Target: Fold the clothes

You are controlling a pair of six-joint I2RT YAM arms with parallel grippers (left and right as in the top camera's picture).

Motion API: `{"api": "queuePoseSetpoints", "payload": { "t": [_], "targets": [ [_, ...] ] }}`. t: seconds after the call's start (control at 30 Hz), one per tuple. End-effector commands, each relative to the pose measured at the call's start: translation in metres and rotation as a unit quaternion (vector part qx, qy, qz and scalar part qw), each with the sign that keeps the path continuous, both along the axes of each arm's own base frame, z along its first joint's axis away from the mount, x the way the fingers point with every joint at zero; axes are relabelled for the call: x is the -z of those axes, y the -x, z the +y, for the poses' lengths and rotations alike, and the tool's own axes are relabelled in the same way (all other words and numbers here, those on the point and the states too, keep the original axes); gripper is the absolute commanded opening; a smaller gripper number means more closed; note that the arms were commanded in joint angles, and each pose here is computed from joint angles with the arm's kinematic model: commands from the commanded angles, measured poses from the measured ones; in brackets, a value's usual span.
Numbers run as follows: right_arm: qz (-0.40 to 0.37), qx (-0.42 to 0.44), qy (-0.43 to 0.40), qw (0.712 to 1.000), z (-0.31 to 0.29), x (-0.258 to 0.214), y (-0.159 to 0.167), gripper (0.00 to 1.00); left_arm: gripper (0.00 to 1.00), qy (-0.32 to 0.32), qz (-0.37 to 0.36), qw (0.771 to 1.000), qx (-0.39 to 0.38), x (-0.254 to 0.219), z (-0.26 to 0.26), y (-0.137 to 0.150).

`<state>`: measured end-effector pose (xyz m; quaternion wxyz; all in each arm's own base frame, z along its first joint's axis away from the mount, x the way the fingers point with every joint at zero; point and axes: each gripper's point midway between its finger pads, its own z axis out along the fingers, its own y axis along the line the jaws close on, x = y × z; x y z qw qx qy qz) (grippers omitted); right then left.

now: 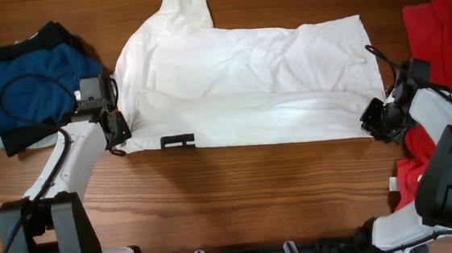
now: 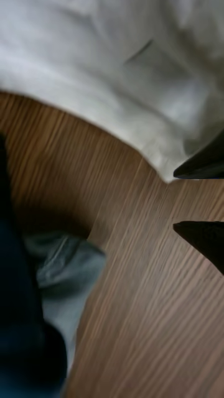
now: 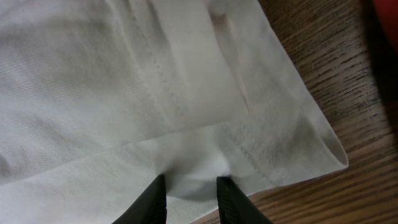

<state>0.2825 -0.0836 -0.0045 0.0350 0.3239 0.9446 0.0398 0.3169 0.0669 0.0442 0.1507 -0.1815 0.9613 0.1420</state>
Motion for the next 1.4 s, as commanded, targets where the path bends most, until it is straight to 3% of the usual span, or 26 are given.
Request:
{"api": "queuePoseSetpoints", "payload": {
  "t": [0.0,0.07,0.13,0.17,0.23,0.3,0.4,0.7,0.83,1.23,1.33,1.37],
  "targets": [
    [0.041,0.013,0.038,0.998,-0.014,0.014,0.019,0.28,0.20,-0.013,0.014,1.000,-0.004,0.004,0.004,0.007],
    [0.041,0.012,0.038,0.998,-0.014,0.014,0.019,0.28,0.11,0.048,0.027,0.998,0.011,0.009,-0.017,0.012],
    [0.042,0.012,0.038,0.998,-0.014,0.014,0.020,0.28,0.11,0.108,0.036,0.993,0.024,0.008,-0.038,0.019],
    [0.042,0.012,0.037,0.998,-0.014,0.014,0.020,0.28,0.30,0.130,0.040,0.990,0.029,0.005,-0.046,0.024],
    [0.042,0.013,0.038,0.998,-0.014,0.014,0.020,0.28,0.56,0.146,0.038,0.988,0.033,-0.002,-0.052,0.028],
    [0.042,0.012,0.038,0.998,-0.014,0.014,0.020,0.28,0.61,0.148,0.033,0.988,0.034,-0.010,-0.053,0.032],
    [0.042,0.012,0.038,0.998,-0.014,0.014,0.020,0.28,0.63,0.159,0.019,0.986,0.039,-0.019,-0.057,0.032],
    [0.041,0.012,0.038,0.998,-0.014,0.014,0.020,0.28,0.47,0.165,0.020,0.985,0.039,0.001,-0.059,0.029],
    [0.040,0.012,0.038,0.998,-0.014,0.014,0.019,0.28,0.29,0.177,0.037,0.983,0.039,0.010,-0.063,0.032],
    [0.040,0.012,0.038,0.998,-0.014,0.014,0.019,0.28,0.29,0.169,0.040,0.984,0.037,0.018,-0.060,0.028],
    [0.040,0.013,0.038,0.998,-0.014,0.014,0.019,0.28,0.17,0.170,0.042,0.984,0.037,0.021,-0.060,0.027],
    [0.040,0.012,0.038,0.998,-0.014,0.014,0.019,0.28,0.04,0.167,0.044,0.984,0.036,0.022,-0.059,0.027]
  ]
}}
